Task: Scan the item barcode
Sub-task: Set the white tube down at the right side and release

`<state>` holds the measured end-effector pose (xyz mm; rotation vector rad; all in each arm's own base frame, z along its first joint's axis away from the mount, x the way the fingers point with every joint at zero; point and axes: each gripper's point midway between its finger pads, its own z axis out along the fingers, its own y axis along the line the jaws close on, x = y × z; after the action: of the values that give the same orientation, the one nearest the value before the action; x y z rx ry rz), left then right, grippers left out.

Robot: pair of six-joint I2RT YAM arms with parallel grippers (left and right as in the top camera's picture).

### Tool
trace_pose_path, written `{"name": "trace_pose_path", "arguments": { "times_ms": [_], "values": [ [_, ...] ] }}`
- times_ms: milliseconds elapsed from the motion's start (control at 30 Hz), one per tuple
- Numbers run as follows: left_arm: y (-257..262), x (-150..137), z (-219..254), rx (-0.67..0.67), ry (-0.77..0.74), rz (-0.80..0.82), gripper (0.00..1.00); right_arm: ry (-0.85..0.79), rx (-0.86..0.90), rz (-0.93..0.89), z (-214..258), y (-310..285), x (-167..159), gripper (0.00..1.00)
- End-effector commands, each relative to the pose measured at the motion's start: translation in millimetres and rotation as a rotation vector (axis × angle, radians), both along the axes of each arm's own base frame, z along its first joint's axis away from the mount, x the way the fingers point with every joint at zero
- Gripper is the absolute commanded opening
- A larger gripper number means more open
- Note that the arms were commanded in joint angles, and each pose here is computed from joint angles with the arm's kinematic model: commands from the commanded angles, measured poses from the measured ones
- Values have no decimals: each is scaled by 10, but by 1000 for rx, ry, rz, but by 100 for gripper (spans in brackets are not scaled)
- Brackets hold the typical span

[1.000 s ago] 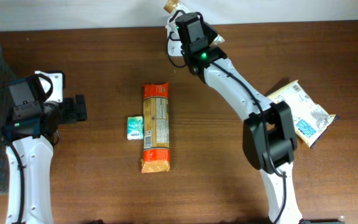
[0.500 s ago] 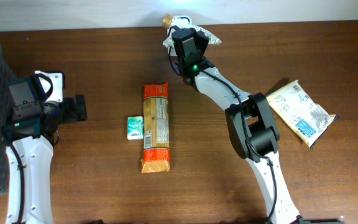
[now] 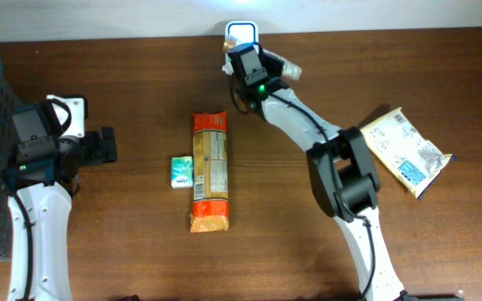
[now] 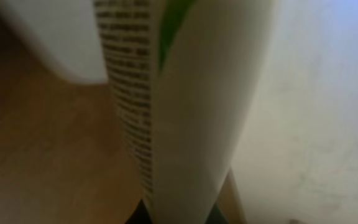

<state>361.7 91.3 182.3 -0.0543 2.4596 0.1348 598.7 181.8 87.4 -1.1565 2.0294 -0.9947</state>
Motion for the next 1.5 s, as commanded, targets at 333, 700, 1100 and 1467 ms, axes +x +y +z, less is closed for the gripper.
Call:
{"name": "trace_pose_path", "arguments": {
  "times_ms": [333,700,1100,1467],
  "values": [
    [0,31,86,4,-22,-11,99,667,710,-659,569,-910,-2155,4],
    [0,31,86,4,-22,-11,99,633,780,-952,-745,-1950,-2397,17],
    [0,31,86,4,-22,-11,99,643,1019,-852,169,-1664,-1949,71],
    [0,31,86,4,-22,-11,99,883,1354,-465,366,103,-1941,71]
  ]
}}
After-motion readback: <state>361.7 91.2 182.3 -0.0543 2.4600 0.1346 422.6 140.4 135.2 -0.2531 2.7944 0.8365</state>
